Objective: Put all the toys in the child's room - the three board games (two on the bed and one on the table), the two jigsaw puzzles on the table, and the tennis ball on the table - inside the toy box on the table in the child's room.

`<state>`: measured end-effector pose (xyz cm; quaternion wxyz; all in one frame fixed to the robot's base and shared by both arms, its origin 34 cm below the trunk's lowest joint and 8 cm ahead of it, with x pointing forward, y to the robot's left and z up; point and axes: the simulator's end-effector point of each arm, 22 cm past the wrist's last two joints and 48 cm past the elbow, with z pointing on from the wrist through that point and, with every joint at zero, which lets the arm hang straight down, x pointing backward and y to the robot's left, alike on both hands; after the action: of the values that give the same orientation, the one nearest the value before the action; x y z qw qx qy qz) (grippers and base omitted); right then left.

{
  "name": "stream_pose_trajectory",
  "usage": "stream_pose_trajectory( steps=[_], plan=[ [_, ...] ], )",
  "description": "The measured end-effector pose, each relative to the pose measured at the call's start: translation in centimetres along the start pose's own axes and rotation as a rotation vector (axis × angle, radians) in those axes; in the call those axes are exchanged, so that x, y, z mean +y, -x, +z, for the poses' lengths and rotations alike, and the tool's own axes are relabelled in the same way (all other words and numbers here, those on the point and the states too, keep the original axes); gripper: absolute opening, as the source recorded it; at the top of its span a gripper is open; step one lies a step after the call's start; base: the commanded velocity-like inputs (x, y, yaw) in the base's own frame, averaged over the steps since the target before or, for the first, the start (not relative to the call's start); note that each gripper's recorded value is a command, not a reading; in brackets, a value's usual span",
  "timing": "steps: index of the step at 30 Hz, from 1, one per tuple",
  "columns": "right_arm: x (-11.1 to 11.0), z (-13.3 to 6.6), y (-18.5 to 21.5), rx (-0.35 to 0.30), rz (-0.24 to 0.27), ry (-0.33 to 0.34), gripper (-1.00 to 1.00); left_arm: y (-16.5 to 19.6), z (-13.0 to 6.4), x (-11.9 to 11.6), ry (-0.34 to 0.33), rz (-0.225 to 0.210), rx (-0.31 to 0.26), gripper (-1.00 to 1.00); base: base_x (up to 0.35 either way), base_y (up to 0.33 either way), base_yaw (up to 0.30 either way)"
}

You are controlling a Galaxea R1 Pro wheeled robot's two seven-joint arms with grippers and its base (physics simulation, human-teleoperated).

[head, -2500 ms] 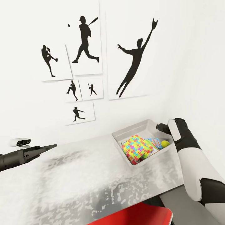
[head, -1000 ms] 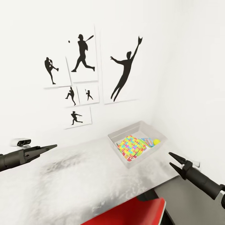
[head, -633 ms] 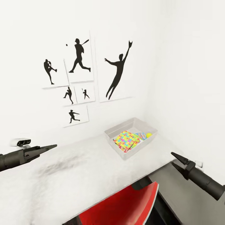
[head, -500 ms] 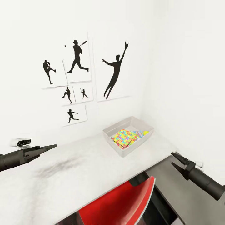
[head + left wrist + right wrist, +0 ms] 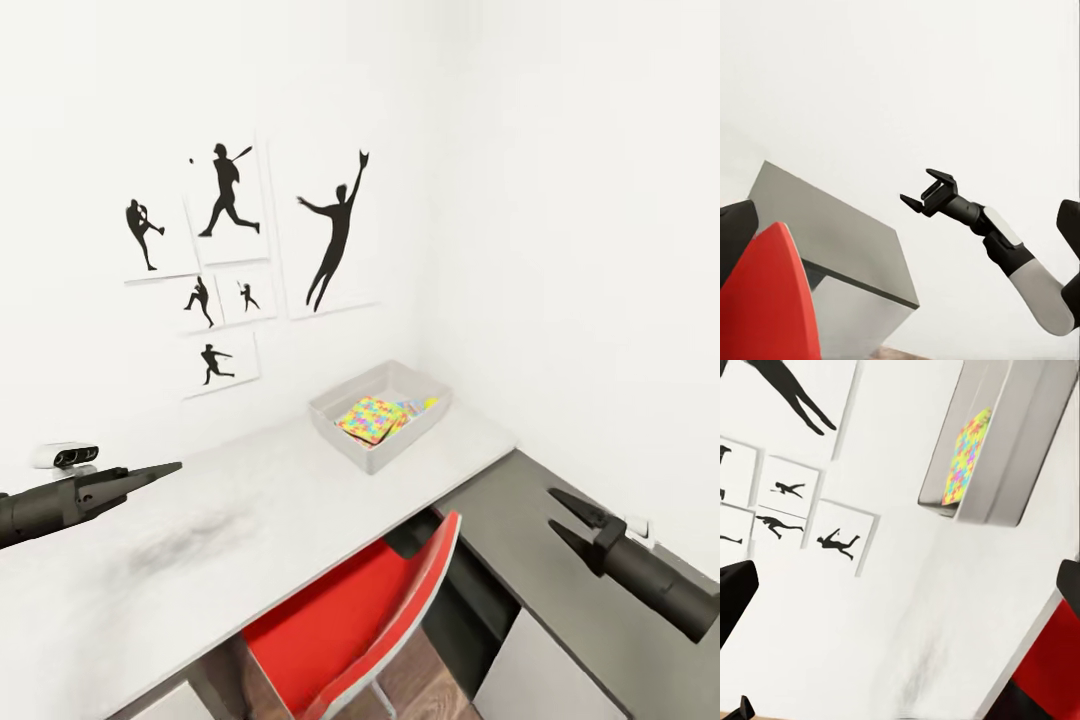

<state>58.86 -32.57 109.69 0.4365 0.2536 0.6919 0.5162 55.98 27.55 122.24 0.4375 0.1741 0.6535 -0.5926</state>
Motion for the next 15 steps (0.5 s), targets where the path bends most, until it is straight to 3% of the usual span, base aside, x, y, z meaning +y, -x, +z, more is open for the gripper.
stream_pose_trajectory(
  steps=[15],
  plan=[
    [0.84, -0.24, 0.21, -0.006, -0.008, 0.016, 1.00, 0.40, -0.11, -0.78, -0.004, 0.017, -0.004, 1.00, -0.291, 0.119, -0.224]
  ],
)
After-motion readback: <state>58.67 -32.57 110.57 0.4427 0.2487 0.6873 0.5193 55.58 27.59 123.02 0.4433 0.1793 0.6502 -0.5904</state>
